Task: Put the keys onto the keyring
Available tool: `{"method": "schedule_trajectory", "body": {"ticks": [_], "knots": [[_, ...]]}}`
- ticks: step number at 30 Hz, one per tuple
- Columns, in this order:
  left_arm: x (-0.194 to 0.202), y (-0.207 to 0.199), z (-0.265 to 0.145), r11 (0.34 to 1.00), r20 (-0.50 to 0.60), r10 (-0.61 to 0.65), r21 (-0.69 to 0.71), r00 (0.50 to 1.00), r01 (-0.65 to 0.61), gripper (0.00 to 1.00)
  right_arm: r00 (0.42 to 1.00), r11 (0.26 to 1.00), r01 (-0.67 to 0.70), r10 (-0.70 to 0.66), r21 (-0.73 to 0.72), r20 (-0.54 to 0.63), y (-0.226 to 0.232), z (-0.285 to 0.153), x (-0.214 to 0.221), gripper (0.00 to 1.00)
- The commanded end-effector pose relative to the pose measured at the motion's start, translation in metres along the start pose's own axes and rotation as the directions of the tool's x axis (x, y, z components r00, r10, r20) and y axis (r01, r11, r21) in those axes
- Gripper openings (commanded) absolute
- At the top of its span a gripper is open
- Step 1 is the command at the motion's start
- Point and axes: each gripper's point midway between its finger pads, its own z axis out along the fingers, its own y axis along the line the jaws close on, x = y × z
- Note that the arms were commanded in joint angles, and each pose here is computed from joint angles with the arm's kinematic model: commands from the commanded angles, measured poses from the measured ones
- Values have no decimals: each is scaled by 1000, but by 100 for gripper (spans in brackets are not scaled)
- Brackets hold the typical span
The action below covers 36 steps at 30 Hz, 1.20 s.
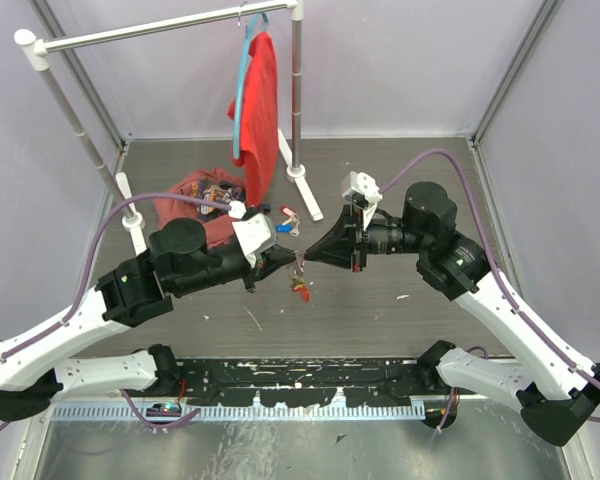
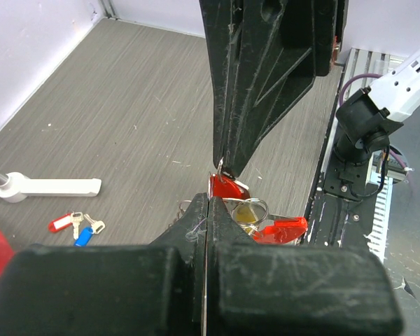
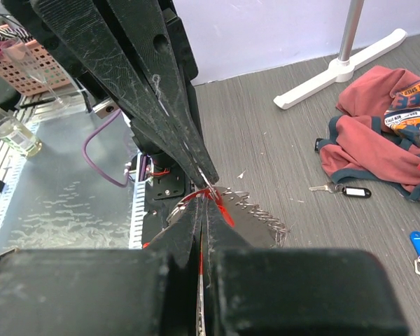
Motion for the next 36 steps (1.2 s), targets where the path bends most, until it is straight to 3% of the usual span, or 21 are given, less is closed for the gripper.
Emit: {"method": "schedule_trajectory", "body": {"ticks": [1, 36], "knots": [[-25, -1, -1, 1000, 81, -5, 5, 997, 4, 0, 997, 998, 57, -56, -16, 62, 6, 1, -25, 1], [-21, -1, -10, 1000, 80, 8, 3, 997, -8, 0, 999, 996, 13, -18, 92, 50, -16, 4, -16, 1]]}}
